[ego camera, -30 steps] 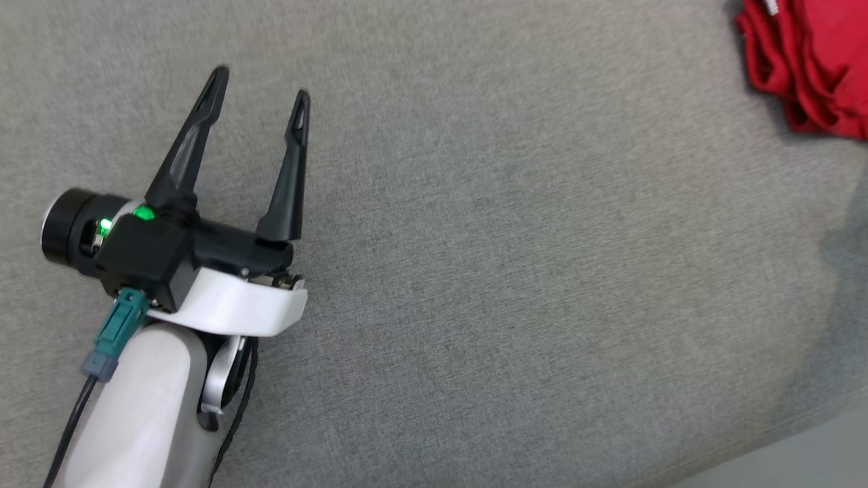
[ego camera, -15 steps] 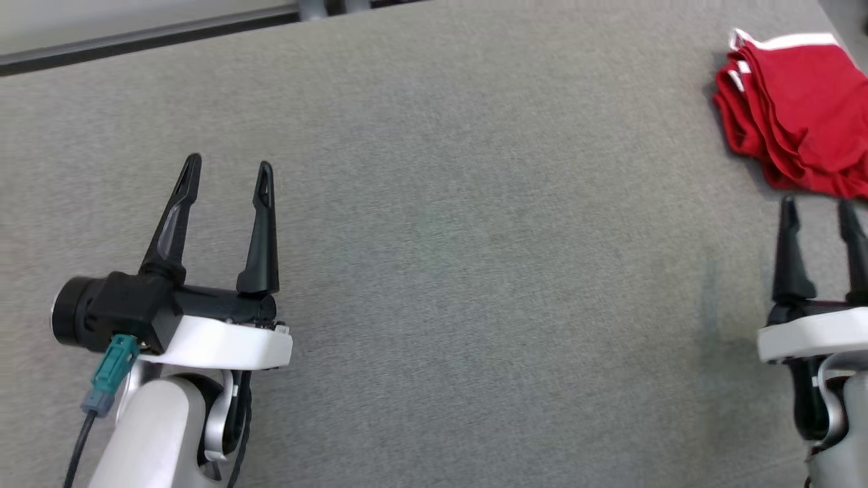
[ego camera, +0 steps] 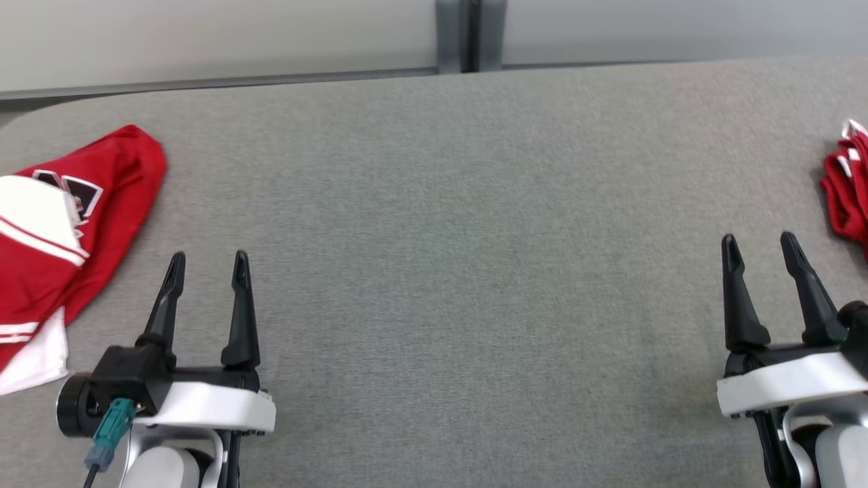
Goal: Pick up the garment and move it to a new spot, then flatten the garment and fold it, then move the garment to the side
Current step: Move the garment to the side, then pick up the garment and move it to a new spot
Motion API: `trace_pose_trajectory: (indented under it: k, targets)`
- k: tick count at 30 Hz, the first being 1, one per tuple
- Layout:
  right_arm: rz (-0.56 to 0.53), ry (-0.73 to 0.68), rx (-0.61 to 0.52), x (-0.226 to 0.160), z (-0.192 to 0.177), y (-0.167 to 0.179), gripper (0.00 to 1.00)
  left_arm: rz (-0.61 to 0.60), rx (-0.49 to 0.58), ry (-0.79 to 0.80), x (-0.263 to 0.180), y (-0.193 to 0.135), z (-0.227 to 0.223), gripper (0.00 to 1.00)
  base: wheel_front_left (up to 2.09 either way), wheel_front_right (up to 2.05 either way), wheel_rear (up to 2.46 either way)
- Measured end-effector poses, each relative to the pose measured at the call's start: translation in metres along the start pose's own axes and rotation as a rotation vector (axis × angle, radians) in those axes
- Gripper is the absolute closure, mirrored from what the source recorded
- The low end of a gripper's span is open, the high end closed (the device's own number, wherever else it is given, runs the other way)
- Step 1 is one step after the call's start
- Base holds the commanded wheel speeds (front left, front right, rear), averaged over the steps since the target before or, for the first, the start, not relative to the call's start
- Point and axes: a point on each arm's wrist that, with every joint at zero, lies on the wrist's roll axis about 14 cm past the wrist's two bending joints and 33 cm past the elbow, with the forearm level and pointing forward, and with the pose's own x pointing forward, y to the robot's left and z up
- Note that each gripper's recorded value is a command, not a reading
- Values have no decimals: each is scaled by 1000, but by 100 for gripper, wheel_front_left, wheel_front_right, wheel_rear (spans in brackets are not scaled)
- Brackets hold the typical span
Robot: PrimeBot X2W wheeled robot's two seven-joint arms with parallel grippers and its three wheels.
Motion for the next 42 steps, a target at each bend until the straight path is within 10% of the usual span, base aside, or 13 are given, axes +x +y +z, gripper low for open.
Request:
trace_pose_trajectory:
  k: [42]
  targets:
    - [40, 27, -5, -78, 15, 31, 0, 8, 2, 59, -86, 14, -1, 0, 0, 0, 0]
